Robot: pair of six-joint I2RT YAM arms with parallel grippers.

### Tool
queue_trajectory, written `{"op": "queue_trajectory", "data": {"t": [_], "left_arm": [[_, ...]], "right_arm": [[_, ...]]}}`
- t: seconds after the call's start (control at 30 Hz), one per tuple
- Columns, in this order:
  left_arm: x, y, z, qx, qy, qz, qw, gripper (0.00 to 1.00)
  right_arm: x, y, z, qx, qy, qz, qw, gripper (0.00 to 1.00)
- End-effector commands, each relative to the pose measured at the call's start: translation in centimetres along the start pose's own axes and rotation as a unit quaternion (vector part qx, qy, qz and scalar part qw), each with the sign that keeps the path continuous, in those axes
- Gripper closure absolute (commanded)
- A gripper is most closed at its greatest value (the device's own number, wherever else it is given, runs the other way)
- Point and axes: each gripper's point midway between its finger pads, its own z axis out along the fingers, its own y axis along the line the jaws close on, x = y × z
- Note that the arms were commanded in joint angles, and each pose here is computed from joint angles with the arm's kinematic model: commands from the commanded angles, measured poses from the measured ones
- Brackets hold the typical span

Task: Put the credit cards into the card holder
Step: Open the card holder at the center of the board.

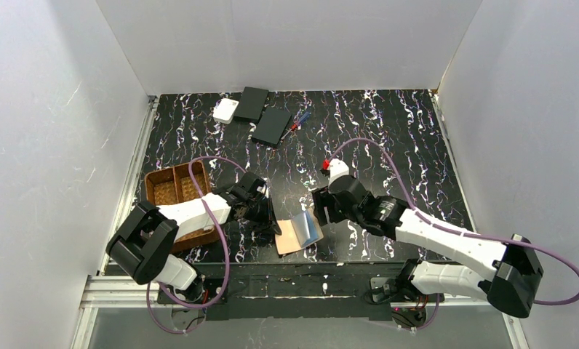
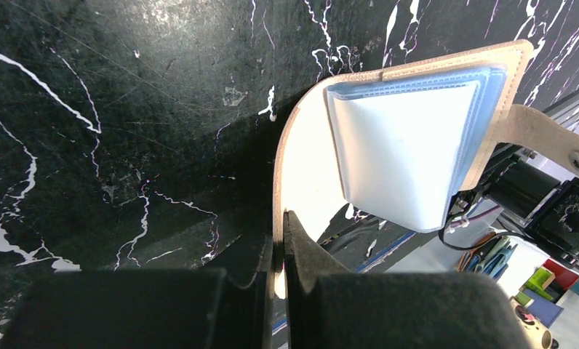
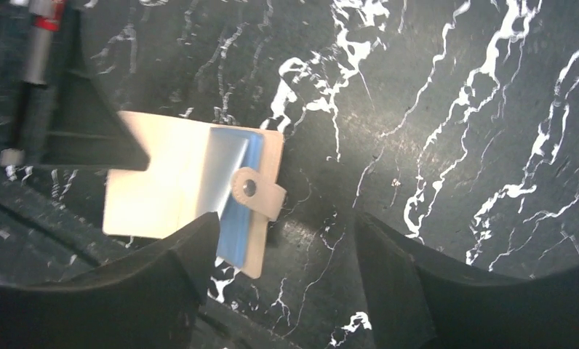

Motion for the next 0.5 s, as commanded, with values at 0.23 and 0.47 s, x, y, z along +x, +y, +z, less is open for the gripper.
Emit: {"op": "queue_trajectory", "data": {"t": [0.23,0.47], "left_arm": [[0.0,-0.2,-0.5,-0.006,0.002,0.012,1.0,1.0],[0.0,-0.1,-0.5,-0.007,0.002,0.012,1.0,1.0]], "right_arm": [[0.4,6.5,-1.8,-0.183,0.028,-0.001,0.983,0.99],[4.4,4.3,0.7,-0.126,0.068,0.025,0.989,0.99]]}}
